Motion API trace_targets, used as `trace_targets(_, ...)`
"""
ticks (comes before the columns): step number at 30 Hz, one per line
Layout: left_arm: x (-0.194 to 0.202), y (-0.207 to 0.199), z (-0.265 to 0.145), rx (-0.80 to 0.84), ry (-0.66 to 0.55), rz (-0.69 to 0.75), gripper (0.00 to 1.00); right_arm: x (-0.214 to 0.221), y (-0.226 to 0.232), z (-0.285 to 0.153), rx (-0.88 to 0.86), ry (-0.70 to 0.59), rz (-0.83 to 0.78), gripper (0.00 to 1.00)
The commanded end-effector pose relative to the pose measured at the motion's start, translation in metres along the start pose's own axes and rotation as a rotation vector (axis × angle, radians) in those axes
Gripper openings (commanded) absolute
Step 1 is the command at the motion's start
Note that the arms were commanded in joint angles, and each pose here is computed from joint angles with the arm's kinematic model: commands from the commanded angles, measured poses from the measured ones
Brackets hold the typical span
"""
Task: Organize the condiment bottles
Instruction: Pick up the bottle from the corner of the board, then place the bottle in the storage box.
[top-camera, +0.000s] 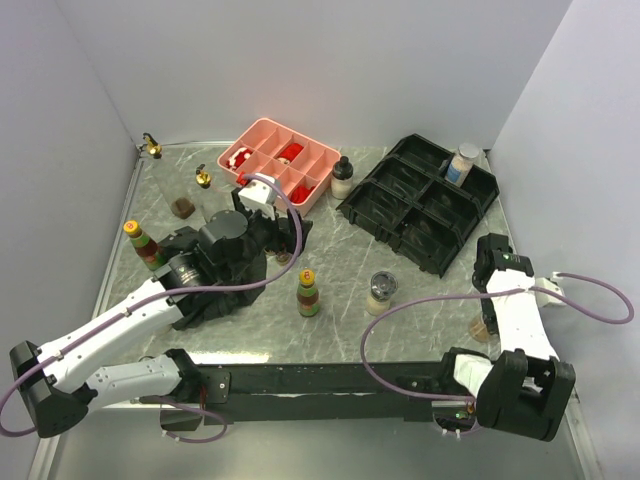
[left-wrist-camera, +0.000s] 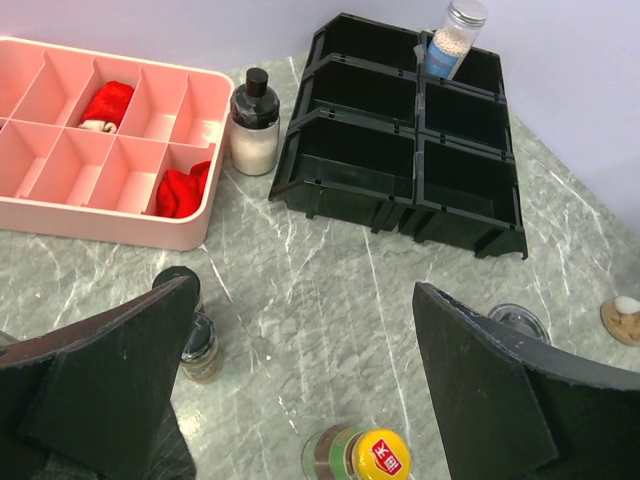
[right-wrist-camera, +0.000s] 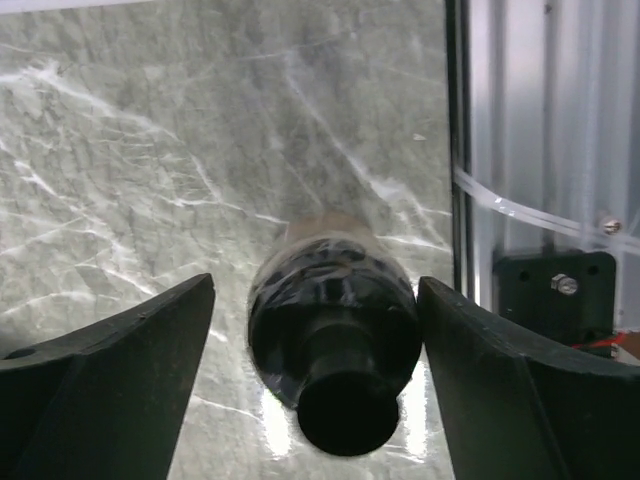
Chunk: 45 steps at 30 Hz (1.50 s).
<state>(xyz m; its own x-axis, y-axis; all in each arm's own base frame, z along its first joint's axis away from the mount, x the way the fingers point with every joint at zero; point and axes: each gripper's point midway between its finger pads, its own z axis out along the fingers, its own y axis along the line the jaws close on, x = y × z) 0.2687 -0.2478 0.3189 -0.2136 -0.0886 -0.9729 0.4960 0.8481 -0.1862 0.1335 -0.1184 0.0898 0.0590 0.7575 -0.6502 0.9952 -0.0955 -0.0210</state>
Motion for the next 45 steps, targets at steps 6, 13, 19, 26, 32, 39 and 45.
trace_targets(6, -0.018, 0.003, -0.003, -0.03, -0.046, 0.001, 0.96, -0.008, 0.006, 0.006, 0.006, -0.049, 0.057, 0.42)
trace_targets(13, -0.017, 0.008, 0.0, -0.067, -0.043, 0.0, 0.97, -0.039, 0.01, -0.018, -0.079, -0.112, 0.056, 0.31)
trace_targets(19, -0.017, 0.008, 0.0, -0.077, -0.024, -0.012, 0.96, -0.065, 0.031, -0.052, -0.247, -0.129, 0.01, 0.19)
trace_targets(26, -0.025, 0.009, -0.006, -0.074, -0.047, -0.025, 0.96, -0.089, 0.089, -0.123, -0.703, -0.15, -0.116, 0.14)
trace_targets(32, -0.03, 0.009, -0.01, -0.069, -0.059, -0.036, 0.96, -0.08, 0.142, -0.214, -1.233, -0.146, -0.287, 0.09)
trace_targets(39, -0.034, 0.013, -0.013, -0.092, -0.072, -0.029, 0.96, -0.092, 0.211, -0.265, -1.391, -0.242, -0.33, 0.08)
trace_targets(45, -0.038, 0.014, -0.017, -0.091, -0.089, -0.031, 0.96, -0.098, 0.279, -0.296, -1.474, -0.373, -0.401, 0.09)
